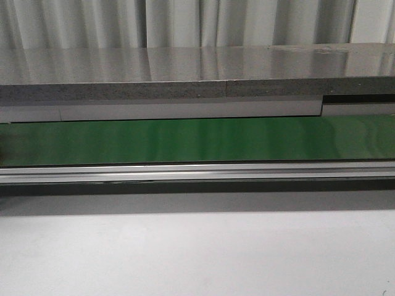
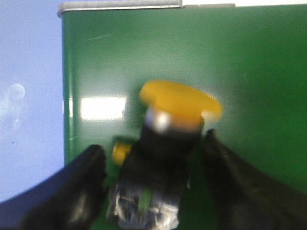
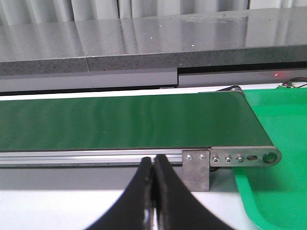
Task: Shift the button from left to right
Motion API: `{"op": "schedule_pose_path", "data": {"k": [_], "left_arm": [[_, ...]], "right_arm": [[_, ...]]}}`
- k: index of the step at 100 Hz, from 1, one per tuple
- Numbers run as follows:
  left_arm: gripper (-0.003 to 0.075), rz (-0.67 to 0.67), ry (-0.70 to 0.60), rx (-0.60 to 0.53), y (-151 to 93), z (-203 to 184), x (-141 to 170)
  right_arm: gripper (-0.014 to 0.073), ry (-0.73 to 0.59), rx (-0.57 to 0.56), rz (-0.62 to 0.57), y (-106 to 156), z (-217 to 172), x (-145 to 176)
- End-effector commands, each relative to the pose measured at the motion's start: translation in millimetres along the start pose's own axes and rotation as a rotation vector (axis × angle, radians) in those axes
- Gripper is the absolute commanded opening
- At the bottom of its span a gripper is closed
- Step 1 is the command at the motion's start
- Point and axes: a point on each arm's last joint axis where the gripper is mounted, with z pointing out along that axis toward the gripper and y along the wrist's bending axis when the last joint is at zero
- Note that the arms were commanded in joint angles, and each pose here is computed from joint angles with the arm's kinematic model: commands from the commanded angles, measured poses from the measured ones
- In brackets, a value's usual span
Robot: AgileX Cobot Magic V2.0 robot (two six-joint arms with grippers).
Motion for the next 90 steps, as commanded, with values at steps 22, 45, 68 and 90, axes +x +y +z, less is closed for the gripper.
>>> {"op": "schedule_pose_path", "data": {"k": [22, 45, 68, 90], "left_arm": [[0.062, -0.01, -0.055, 0.025, -3.8, -25.4, -5.2], [0.062, -0.012, -0.165, 0.06, -10.8, -66.7, -4.1], [0.062, 0.073, -0.397, 0.095, -34.5, -117.9, 19.6], [0.062, 0.086, -0.658, 0.144, -44.1, -149.1, 67.9]], "right_arm": [[-0.0066, -0.118, -0.005, -0.006, 0.8, -3.0, -13.5], [-0.0066, -0.118, -0.005, -0.006, 0.8, -3.0, -13.5], [-0.0066, -0.118, -0.005, -0.006, 0.8, -3.0, -13.5], [-0.0066, -0.118, -0.005, -0.006, 0.8, -3.0, -13.5]]}}
